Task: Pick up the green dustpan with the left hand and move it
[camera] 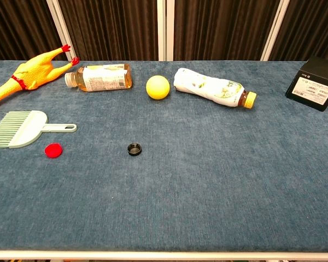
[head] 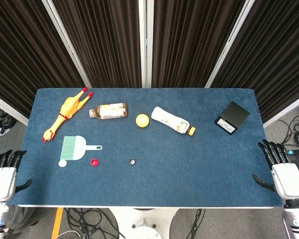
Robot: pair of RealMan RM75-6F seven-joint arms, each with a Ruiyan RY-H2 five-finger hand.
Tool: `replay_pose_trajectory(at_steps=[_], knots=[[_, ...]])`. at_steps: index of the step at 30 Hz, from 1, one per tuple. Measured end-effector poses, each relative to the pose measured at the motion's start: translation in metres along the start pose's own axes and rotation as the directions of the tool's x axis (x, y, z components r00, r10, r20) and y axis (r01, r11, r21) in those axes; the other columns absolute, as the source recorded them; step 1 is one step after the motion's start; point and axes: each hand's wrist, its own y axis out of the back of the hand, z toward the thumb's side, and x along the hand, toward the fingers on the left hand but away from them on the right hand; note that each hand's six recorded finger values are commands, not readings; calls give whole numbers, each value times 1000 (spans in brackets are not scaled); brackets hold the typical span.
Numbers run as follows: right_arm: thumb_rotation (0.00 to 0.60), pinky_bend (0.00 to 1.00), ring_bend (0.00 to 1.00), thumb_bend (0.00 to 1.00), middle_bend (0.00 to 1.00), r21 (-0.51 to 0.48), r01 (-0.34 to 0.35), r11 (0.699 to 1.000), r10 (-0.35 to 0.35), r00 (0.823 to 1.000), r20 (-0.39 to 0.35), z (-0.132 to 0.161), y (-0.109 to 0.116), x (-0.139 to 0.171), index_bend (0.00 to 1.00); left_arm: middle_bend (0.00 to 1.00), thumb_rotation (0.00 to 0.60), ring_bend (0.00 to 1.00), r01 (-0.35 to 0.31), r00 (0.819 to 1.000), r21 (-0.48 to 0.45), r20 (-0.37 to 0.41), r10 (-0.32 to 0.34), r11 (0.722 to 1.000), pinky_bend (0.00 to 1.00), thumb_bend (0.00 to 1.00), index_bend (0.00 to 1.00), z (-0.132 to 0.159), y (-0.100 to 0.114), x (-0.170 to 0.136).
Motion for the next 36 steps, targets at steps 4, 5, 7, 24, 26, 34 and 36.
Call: replay_pose_trajectory(at_steps=[4, 5, 7, 24, 26, 34, 36], knots=[[600, 0, 0, 100, 41, -1, -3, 1000, 3, 1000, 1, 0, 0, 1, 0, 162, 600, 106, -6, 1000, 2, 1, 6, 1000, 139, 27, 159, 1, 2, 0], [600, 0, 0, 100, 41, -2, -2, 1000, 2, 1000, 1, 0, 0, 2, 0, 162, 600, 106, -7, 1000, 2, 3, 7, 1000, 139, 27, 159, 1, 2, 1], [600, 0, 0, 100, 41, -3, 2, 1000, -2, 1000, 1, 0, 0, 3, 0, 162, 600, 105, -10, 1000, 3, 7, 9, 1000, 139, 27, 159, 2, 3, 2], [600, 0, 0, 99, 32, 62, 89, 994, -88, 996, -21, 4, 41, -6, 0, 247, 600, 123, -6, 950, -37, 311, 17, 999, 158, 107, 255, 80, 25, 80], [600, 0, 0, 99, 29, 61, 84, 995, -83, 996, -22, 5, 42, -6, 0, 259, 600, 130, 20, 938, -32, 347, -8, 999, 162, 121, 266, 95, 21, 92], [600, 0, 0, 99, 24, 62, 63, 996, -64, 998, 9, -1, 40, -3, 0, 343, 600, 200, 190, 899, 11, 400, -178, 982, 173, 179, 314, 155, -24, 140], [600, 0, 0, 99, 24, 62, 56, 996, -57, 998, 17, -3, 39, -2, 0, 371, 600, 228, 214, 896, 34, 390, -210, 976, 173, 188, 328, 164, -38, 146]])
